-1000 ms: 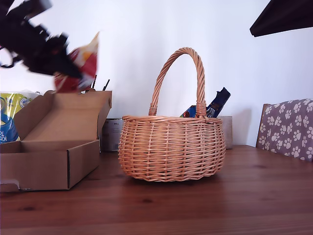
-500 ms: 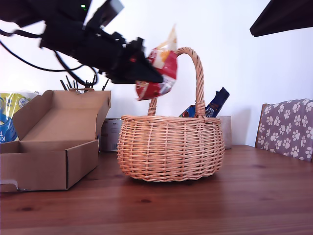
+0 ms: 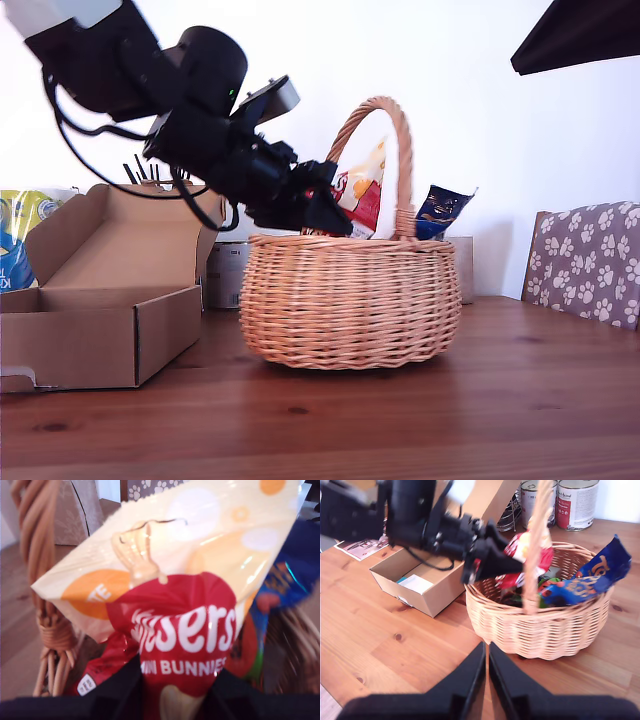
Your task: Move the bags of Easter eggs from the cardboard box on the left into the woven basket on the right side.
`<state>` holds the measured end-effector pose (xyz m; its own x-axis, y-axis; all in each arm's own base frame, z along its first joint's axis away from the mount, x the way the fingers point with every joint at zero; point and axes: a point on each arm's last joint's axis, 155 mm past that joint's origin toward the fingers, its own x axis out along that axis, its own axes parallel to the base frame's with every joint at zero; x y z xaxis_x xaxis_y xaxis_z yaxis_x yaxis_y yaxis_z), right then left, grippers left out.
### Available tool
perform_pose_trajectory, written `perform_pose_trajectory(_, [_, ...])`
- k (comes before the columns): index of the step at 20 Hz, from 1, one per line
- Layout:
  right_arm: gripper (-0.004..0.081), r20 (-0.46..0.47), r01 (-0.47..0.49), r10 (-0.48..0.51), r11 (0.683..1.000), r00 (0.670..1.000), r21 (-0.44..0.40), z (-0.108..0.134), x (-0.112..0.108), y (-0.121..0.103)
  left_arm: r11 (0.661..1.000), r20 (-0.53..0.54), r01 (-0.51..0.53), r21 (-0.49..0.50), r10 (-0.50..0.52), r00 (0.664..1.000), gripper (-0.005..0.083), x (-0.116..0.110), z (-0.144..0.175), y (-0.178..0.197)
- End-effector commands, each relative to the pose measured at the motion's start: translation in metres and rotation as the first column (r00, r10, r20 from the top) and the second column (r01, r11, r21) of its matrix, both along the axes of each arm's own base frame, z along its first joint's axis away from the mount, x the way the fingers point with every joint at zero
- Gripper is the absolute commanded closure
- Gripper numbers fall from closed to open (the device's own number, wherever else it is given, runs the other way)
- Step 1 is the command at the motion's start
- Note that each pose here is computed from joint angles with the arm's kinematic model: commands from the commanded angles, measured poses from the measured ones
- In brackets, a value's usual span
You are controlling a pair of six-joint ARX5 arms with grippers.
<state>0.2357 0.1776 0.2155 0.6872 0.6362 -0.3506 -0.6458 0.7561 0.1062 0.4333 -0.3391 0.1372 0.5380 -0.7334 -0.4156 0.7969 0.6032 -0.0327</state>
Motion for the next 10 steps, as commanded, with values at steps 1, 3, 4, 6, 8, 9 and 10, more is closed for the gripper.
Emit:
perform_pose_trajectory(1, [0.0782, 0.008, -0.005, 0.005, 1.000, 1.000, 0.002, 0.002, 0.000, 0.001, 0.999, -0.070, -0.001, 0.045, 0.004, 0.998, 0.0641, -0.001, -0.026, -0.001])
perform_pose_trajectory(3, [0.0782, 0.009, -0.005, 0.005, 1.000, 1.000, 0.003, 0.003, 0.000, 0.001, 0.998, -0.093, 0.000, 0.060, 0.006, 0.996, 0.0641, -0.001, -0.029, -0.001])
perform_pose_trajectory(4, [0.0782, 0.011, -0.005, 0.005, 1.000, 1.000, 0.003, 0.003, 0.000, 0.001, 0.998, -0.096, -0.003, 0.064, 0.009, 0.995, 0.0641, -0.001, -0.028, 0.000])
perform_pose_trajectory(6, [0.0782, 0.012, -0.005, 0.005, 1.000, 1.000, 0.004, 0.003, 0.000, 0.001, 0.997, -0.121, -0.005, 0.082, 0.015, 0.993, 0.0640, -0.002, -0.030, 0.001])
perform_pose_trajectory(8, [0.0782, 0.012, -0.005, 0.005, 1.000, 1.000, 0.004, 0.003, 0.000, 0.001, 0.994, -0.155, -0.006, 0.108, 0.022, 0.988, 0.0529, -0.004, -0.034, 0.004])
perform_pose_trajectory(9, [0.0782, 0.012, -0.005, 0.005, 1.000, 1.000, 0.004, 0.003, 0.000, 0.001, 0.993, -0.170, -0.004, 0.117, 0.024, 0.985, 0.0360, -0.006, -0.035, 0.005])
perform_pose_trajectory(10, [0.0782, 0.012, -0.005, 0.005, 1.000, 1.000, 0.004, 0.003, 0.000, 0.001, 0.991, -0.191, 0.000, 0.131, 0.025, 0.981, 0.0179, -0.009, -0.037, 0.006])
